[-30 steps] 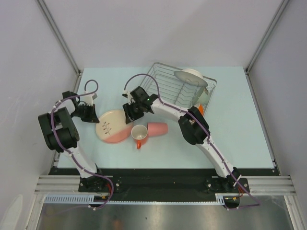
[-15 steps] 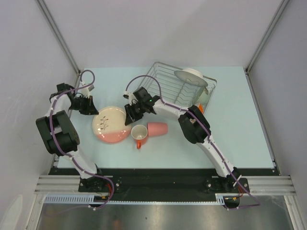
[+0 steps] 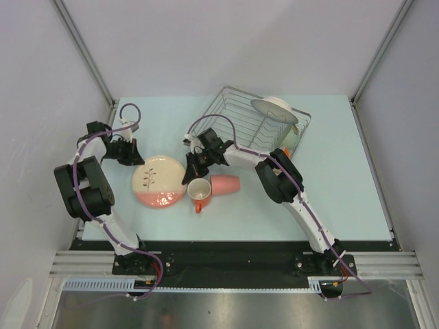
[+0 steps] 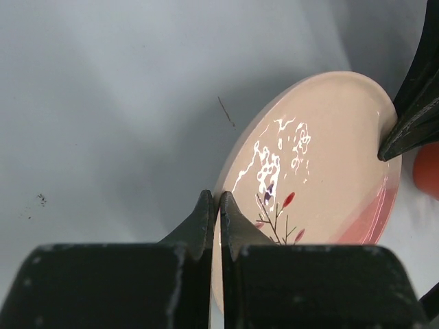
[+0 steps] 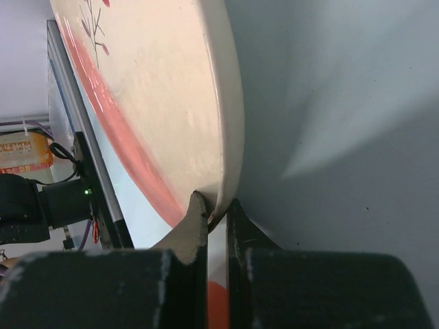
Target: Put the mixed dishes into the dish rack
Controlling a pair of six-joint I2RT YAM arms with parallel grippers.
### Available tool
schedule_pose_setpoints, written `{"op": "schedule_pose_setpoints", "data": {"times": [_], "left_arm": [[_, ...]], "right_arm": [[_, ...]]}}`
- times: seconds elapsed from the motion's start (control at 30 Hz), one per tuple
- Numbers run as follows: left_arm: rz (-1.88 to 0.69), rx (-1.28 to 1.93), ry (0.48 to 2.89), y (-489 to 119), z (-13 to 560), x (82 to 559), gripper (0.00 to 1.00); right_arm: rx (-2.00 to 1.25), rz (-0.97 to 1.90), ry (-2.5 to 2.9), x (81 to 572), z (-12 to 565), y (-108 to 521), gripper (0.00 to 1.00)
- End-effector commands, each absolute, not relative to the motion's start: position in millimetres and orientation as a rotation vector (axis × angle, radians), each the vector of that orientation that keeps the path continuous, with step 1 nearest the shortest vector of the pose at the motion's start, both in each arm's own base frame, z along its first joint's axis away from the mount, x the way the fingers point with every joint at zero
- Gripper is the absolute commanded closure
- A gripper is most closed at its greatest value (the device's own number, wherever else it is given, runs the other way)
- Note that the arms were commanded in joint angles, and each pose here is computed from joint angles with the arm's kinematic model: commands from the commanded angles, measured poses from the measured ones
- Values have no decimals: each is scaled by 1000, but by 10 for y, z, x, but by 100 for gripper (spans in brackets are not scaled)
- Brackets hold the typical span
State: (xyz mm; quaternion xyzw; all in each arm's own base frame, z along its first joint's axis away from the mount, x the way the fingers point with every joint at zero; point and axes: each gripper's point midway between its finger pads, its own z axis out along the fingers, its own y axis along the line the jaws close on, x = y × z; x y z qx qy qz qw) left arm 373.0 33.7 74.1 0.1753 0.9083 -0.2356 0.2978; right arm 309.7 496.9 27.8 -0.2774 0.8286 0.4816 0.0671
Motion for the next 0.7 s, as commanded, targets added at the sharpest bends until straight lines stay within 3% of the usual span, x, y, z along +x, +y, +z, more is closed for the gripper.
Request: {"op": "schedule_pose_setpoints", "data": {"times": [0.0,0.23,0.37,0.6,0.67], "left_arm": [[-1004,443,2345,-349,867,3555,100],[-1028,443,2345,-401,846,3513,100],[-1033,432,2336,-399,893,3546,92],[-1080,409,2328,-481,833,3565,100],[-1091,406,2321,-518,824,3572,100]], "right_arm": [[-1002,1432,2273,2981,384,5252,100],[-1042,1359,2204,2960,510,5284,100],[-1046,1337,2135,3002,744,5305,100],[-1016,1440,2115,3009,746,5369,100],[-1021,1457,2112,3012,753,5401,85]]}}
